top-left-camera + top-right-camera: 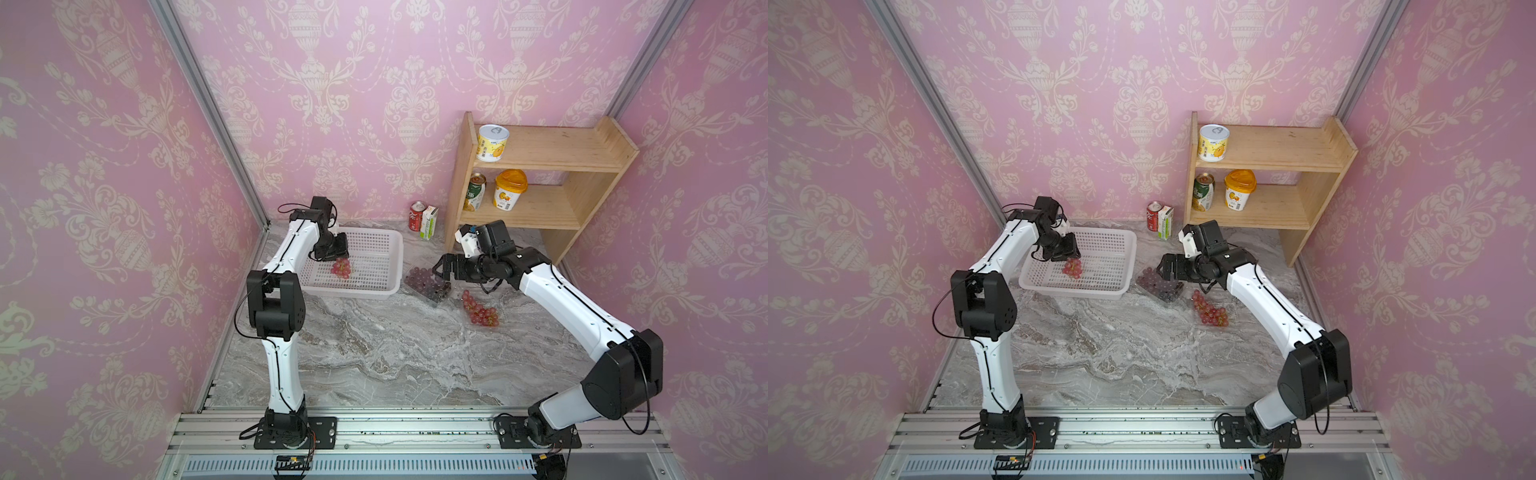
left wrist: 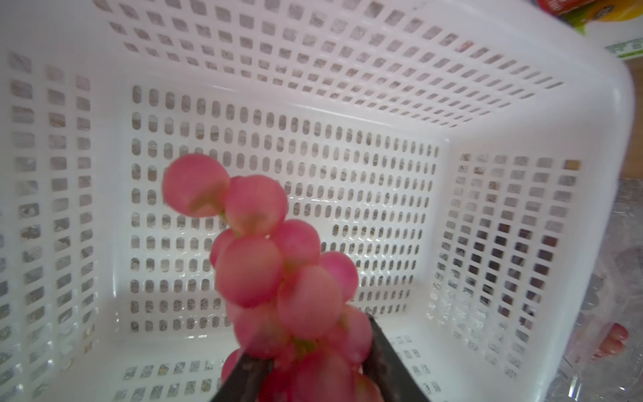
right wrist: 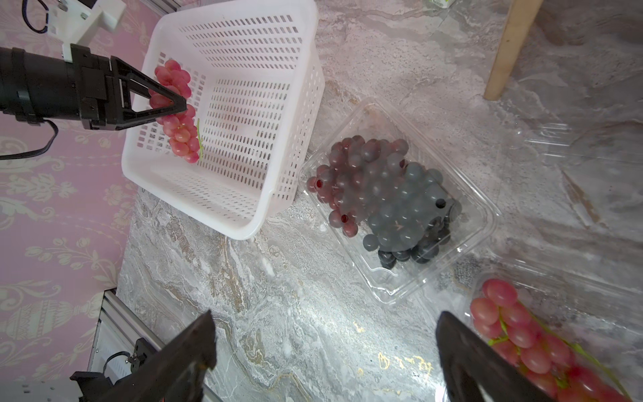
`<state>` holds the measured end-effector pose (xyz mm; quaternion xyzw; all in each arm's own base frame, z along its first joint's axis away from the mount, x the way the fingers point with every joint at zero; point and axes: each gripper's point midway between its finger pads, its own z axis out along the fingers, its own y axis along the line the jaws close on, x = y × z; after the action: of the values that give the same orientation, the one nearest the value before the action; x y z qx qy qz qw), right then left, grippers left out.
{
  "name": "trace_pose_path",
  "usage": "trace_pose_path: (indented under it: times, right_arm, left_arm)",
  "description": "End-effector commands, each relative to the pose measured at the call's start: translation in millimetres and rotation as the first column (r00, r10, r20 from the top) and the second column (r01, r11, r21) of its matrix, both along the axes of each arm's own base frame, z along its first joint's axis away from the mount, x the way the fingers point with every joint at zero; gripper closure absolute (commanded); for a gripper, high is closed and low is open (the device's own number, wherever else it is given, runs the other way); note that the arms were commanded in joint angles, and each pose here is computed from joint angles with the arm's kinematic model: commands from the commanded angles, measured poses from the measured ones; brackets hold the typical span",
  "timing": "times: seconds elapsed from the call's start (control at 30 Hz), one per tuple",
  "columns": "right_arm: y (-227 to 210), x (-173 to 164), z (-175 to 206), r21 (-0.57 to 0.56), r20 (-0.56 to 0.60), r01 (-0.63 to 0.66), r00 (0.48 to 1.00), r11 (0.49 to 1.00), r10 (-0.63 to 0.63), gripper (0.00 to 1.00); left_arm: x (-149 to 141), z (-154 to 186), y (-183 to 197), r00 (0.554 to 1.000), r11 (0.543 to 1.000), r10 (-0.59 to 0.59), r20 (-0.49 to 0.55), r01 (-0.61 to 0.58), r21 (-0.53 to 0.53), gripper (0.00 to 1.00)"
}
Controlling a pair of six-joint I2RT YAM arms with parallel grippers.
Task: Pack grapes into containers
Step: Pick up the grape from the basket, then place the grape into the packing box.
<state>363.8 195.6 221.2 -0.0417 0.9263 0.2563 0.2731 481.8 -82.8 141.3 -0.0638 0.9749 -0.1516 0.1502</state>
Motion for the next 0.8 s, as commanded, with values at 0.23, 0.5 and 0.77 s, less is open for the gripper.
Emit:
trace_pose_path:
  times: [0.23, 0.5, 0.77]
  right_arm:
    - [-32.3, -22.0, -10.6, -0.02, -0.061, 0.118, 0.991, 0.993, -0.119, 0.0]
    - [-93.4, -40.7, -39.8, -0.026, -0.156, 0.302, 0.94, 0.953, -0.302, 0.0]
    - [-131.0, -59.7, -54.5, -0.035, -0.2, 0.413, 0.889, 0.91, -0.411, 0.0]
  left_arm:
    - [-5.0, 71.1, -82.8, 0.985, 0.986, -0.111, 0.131, 0.125, -0.106, 0.58]
    - [-20.9, 109.1, -151.9, 0.956, 0.957, -0.23, 0.184, 0.256, -0.136, 0.58]
    - [-49.9, 118.9, -239.2, 0.907, 0.904, -0.356, 0.226, 0.395, -0.161, 0.58]
